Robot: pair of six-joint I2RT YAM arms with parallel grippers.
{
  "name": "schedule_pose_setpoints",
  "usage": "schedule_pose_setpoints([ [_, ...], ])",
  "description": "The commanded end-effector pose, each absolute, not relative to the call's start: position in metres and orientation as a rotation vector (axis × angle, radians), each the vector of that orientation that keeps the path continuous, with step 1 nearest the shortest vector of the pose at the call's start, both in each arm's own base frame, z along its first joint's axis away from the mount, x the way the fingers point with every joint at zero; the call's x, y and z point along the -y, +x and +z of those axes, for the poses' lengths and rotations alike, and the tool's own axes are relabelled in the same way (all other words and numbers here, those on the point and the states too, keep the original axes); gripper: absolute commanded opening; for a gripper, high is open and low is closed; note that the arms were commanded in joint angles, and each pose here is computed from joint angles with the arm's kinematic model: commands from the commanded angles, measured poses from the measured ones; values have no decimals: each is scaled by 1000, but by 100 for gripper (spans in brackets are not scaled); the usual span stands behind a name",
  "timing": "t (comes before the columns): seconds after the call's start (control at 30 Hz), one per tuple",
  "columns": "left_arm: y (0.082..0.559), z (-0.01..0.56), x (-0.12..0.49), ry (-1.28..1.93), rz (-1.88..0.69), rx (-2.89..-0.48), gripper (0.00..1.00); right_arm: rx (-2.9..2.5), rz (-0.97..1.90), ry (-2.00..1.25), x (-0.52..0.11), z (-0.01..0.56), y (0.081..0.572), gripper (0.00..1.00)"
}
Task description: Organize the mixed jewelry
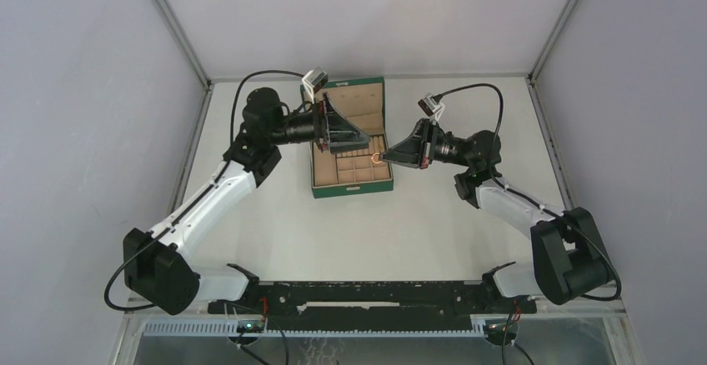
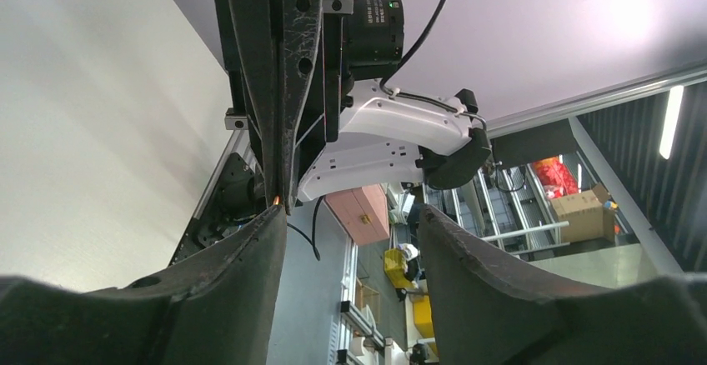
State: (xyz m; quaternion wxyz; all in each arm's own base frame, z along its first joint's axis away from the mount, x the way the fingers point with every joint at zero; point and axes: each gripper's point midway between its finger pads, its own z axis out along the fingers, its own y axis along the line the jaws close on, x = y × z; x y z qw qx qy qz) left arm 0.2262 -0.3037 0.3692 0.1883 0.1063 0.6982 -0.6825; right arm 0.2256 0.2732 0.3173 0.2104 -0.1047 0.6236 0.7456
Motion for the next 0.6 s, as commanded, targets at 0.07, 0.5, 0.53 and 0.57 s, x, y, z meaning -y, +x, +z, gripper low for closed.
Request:
schedule_pose_setpoints([
  [0.07, 219, 371, 303, 363, -1957, -1952, 61, -1586, 2070, -362, -275, 350, 227, 0],
  [0.5, 221, 359, 305, 388, -1916, -2004, 54, -1575, 2082, -371, -282, 356, 231, 0],
  [0.53, 221, 359, 305, 393, -1914, -2004, 53, -1576, 2082, -368, -282, 355, 231, 0],
  [0.57, 221, 359, 305, 395, -1910, -2006, 52, -1578, 2081, -361, -282, 355, 232, 0],
])
